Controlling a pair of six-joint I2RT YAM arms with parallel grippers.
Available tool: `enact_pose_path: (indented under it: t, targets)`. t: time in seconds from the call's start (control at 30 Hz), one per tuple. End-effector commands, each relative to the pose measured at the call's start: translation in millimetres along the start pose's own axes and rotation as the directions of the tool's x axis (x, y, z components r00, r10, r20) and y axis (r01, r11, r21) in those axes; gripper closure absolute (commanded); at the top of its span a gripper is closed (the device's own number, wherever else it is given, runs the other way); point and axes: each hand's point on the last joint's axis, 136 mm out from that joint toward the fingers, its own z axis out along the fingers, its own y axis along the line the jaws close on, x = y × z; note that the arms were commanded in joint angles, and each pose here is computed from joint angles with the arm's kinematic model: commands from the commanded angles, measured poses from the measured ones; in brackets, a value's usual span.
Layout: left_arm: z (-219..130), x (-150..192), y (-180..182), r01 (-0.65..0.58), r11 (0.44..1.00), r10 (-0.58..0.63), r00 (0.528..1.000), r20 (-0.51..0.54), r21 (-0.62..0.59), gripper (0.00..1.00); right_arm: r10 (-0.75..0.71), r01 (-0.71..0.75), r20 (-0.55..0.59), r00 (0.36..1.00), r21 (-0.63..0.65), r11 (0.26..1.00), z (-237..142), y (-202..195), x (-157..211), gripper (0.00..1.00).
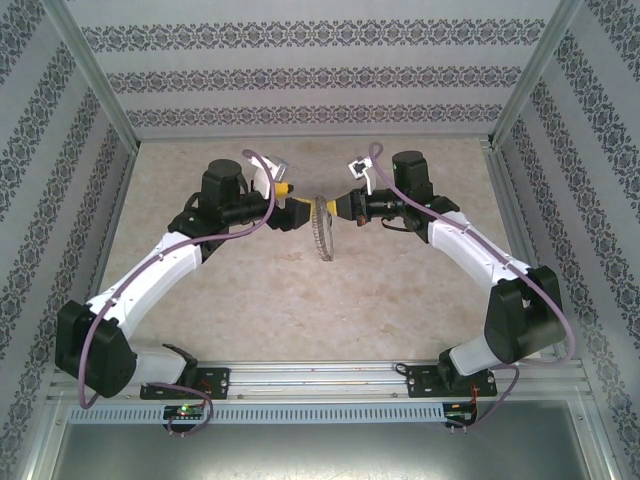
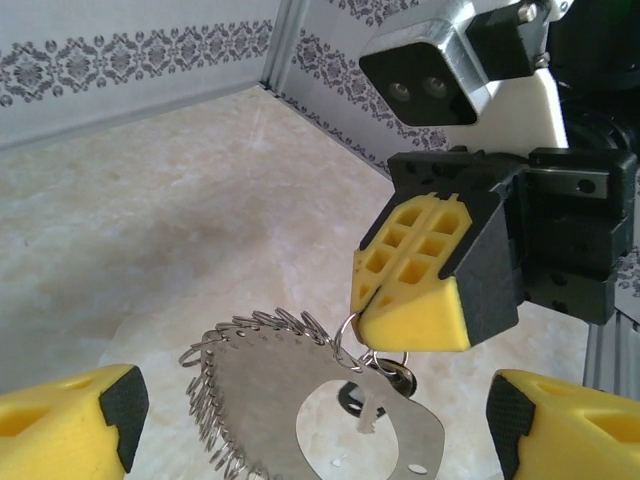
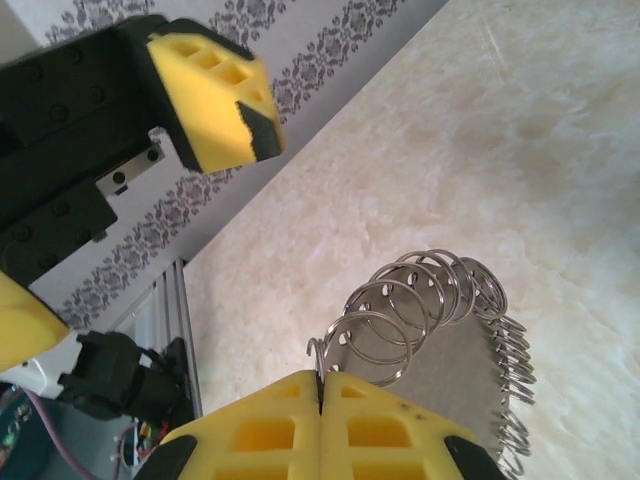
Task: Put the keys on the keyring
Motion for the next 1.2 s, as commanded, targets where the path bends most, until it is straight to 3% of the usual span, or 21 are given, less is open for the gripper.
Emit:
enact_pose_path:
  t: [0.0, 0.23, 0.67, 0.93, 1.17]
  targets:
    - [-2, -1, -3, 0.016, 0.999, -0.015, 1.000, -0.025, 0.040, 0.12, -0.098, 0.098, -0.028, 0.995, -0.015, 0.995, -12, 16, -4, 1.00]
    - [6, 2, 11, 0.100, 0.993, -0.099, 0.995, -0.025, 0.056, 0.13, -0.129, 0.128, -0.032, 0.991, -0.028, 0.991, -15, 24, -5, 1.00]
    - [22, -4, 16, 0.151, 0.961, -0.139, 0.988, -0.067, 0.230, 0.28, -0.071, 0.068, -0.069, 0.995, -0.050, 0.996, -6, 9, -5, 1.00]
    - [21, 1, 16, 0.160, 0.957, -0.159, 0.987, -0.025, 0.241, 0.29, -0.047, 0.042, -0.078, 0.996, -0.064, 0.997, 1, -1, -6, 1.00]
    - [29, 13, 12, 0.207, 0.928, -0.190, 0.978, -0.085, 0.308, 0.52, -0.046, 0.040, -0.065, 0.997, -0.085, 0.996, 3, 3, -8, 1.00]
